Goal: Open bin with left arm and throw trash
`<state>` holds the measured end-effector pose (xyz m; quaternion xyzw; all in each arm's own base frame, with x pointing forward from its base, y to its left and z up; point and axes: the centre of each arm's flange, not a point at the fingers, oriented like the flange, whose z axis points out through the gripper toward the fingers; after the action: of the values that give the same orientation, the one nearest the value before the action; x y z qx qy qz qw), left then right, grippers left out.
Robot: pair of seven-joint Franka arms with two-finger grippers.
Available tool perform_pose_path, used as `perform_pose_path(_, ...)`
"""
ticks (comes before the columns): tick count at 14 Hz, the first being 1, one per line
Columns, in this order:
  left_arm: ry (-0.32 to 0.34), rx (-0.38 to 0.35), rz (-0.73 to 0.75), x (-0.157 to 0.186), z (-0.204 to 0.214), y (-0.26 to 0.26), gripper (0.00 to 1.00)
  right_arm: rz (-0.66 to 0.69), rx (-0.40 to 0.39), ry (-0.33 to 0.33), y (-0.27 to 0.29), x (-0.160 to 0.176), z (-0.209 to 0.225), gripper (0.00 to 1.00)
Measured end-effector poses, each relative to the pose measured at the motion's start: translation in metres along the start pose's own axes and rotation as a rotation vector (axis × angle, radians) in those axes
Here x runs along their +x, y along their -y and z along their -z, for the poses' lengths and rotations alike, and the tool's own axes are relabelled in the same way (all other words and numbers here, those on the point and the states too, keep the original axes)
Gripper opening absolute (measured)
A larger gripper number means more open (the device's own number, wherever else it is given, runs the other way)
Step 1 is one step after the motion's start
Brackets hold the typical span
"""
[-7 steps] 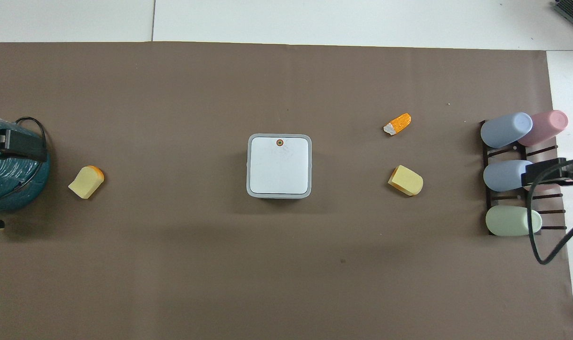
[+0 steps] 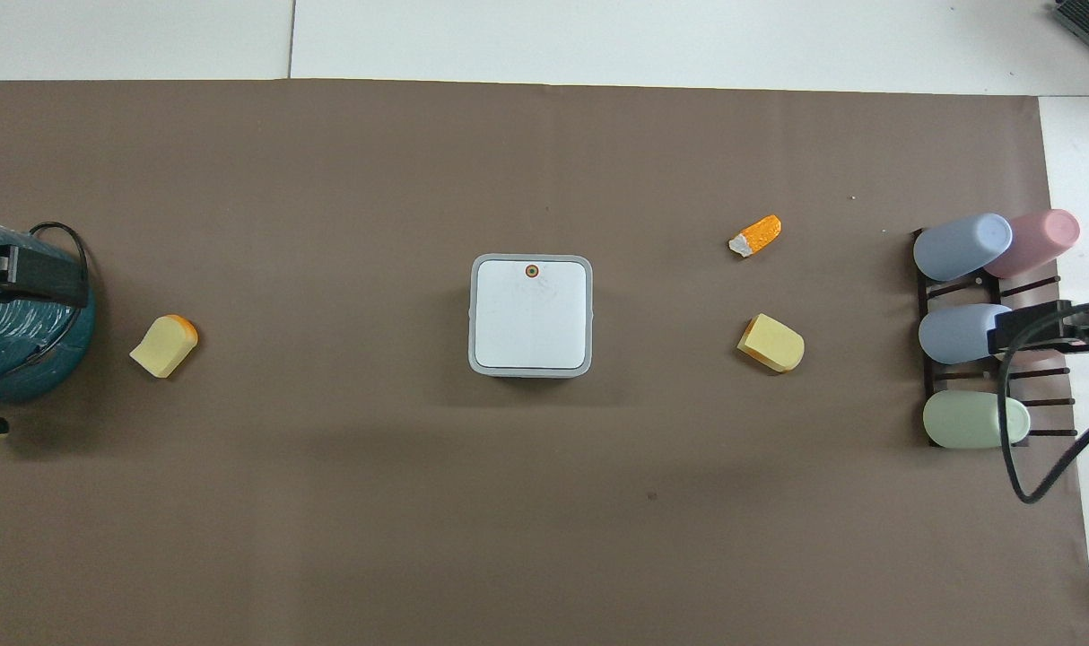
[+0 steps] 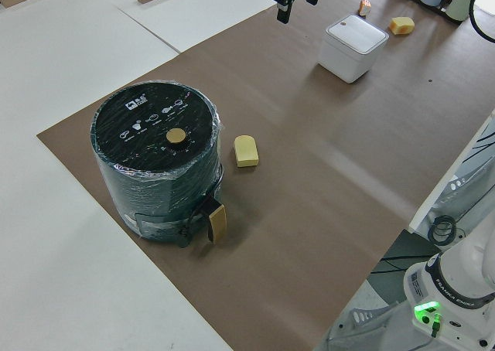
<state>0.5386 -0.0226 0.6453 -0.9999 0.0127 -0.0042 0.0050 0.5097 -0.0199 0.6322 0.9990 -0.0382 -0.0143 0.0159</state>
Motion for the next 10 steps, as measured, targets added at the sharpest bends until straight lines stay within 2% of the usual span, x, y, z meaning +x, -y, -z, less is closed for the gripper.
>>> perform_pose_path(2,-0.003,0.000,-0.001,0.000,0.000,-0.001,1.00,-0.001,0.000,0.000,0.000,0.000,0.000,1.00)
perform_pose_path(5,-0.048,-0.001,-0.017,0.006,0.000,-0.009,1.00,-0.005,0.000,0.003,-0.003,-0.001,-0.001,1.00)
perform_pose_path(10,-0.074,-0.006,-0.118,0.006,-0.014,-0.065,1.00,-0.026,0.000,-0.001,0.000,0.001,-0.007,1.00)
